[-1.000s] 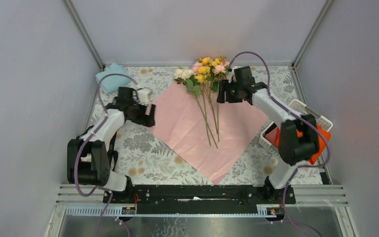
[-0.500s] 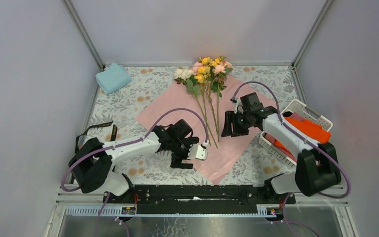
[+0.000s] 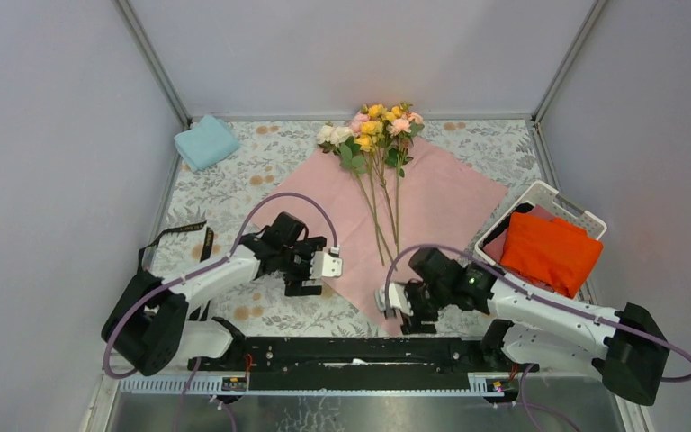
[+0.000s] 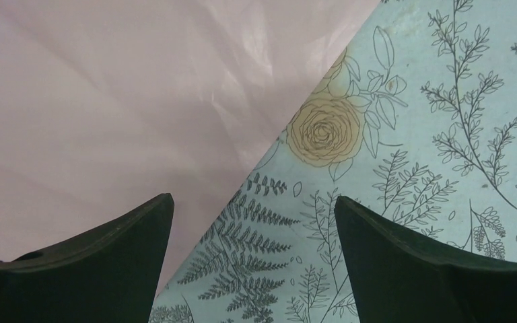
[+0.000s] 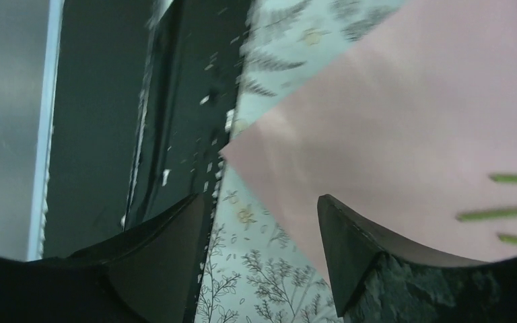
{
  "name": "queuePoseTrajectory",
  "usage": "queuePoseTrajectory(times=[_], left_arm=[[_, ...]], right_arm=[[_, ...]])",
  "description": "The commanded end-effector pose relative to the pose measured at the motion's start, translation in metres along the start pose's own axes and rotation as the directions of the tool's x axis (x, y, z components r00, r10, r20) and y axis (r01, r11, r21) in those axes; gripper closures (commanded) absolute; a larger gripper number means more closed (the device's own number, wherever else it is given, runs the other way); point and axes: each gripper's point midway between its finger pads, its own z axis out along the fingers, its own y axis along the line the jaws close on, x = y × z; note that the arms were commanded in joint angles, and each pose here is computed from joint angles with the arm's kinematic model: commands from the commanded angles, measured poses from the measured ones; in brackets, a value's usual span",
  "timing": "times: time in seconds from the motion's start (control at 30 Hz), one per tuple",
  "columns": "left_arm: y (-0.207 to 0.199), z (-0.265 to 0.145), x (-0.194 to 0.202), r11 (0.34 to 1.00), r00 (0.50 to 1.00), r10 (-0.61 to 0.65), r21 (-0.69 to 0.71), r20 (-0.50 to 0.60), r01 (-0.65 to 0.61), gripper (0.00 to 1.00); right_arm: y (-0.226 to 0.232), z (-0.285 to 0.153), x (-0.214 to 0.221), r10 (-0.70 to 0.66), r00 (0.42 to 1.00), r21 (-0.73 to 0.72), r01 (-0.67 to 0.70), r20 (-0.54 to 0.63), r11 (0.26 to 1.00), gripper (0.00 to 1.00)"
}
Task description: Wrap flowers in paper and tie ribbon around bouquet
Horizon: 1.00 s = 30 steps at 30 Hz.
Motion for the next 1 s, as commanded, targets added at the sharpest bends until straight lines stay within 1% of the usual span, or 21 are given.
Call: queuePoseTrajectory(times=[0.0, 0.1, 0.17, 0.37, 0.43, 0.53, 0.6, 0.67, 0.8, 0.97], left_arm=[[0.013, -0.01, -0.002, 0.996, 0.997, 0.04, -0.085, 0.069, -0.034, 0.04], [0.013, -0.012, 0.003, 0.995, 0.997, 0.013, -0.096, 0.077, -0.006, 0.04], [0.013, -0.011, 0.006, 0.996, 0.997, -0.005, -0.091, 0.074, 0.012, 0.04], [0.014, -0.01, 0.006, 0.996, 0.997, -0.029, -0.085, 0.07, 0.035, 0.04], [0.016, -0.011, 0.005, 0.995, 0.997, -0.03, -0.09, 0.072, 0.036, 0.04], [0.016, -0.011, 0.003, 0.995, 0.996, -0.03, -0.088, 0.079, 0.037, 0.04], [0.016, -0.011, 0.002, 0.996, 0.996, -0.028, -0.086, 0.081, 0.034, 0.04], [0.016, -0.011, 0.002, 0.996, 0.996, -0.026, -0.086, 0.081, 0.033, 0.04], [0.018, -0.013, 0.0, 0.996, 0.996, -0.028, -0.085, 0.079, 0.035, 0.04], [0.017, -0.012, -0.001, 0.996, 0.996, -0.028, -0.078, 0.086, 0.034, 0.04]], right_arm=[[0.013, 0.021, 0.015, -0.345, 0.939, -0.092, 0.342, -0.019, 0.935, 0.28], [0.013, 0.038, 0.018, -0.401, 0.916, -0.079, 0.399, -0.012, 0.914, 0.27], [0.01, 0.046, 0.02, -0.415, 0.91, -0.062, 0.413, -0.018, 0.909, 0.27], [0.007, 0.066, 0.028, -0.417, 0.907, -0.067, 0.413, -0.064, 0.908, 0.32], [0.001, 0.068, 0.025, -0.402, 0.913, -0.041, 0.4, -0.071, 0.915, 0.35], [-0.002, 0.066, 0.014, -0.399, 0.916, -0.019, 0.398, -0.049, 0.917, 0.44], [-0.002, 0.062, 0.007, -0.407, 0.913, -0.021, 0.406, -0.042, 0.914, 0.48], [0.0, 0.055, 0.003, -0.435, 0.9, -0.046, 0.433, -0.04, 0.9, 0.47], [0.004, 0.045, -0.001, -0.473, 0.88, -0.073, 0.469, -0.046, 0.88, 0.41], [-0.001, 0.051, 0.005, -0.482, 0.874, -0.055, 0.479, -0.058, 0.876, 0.39]])
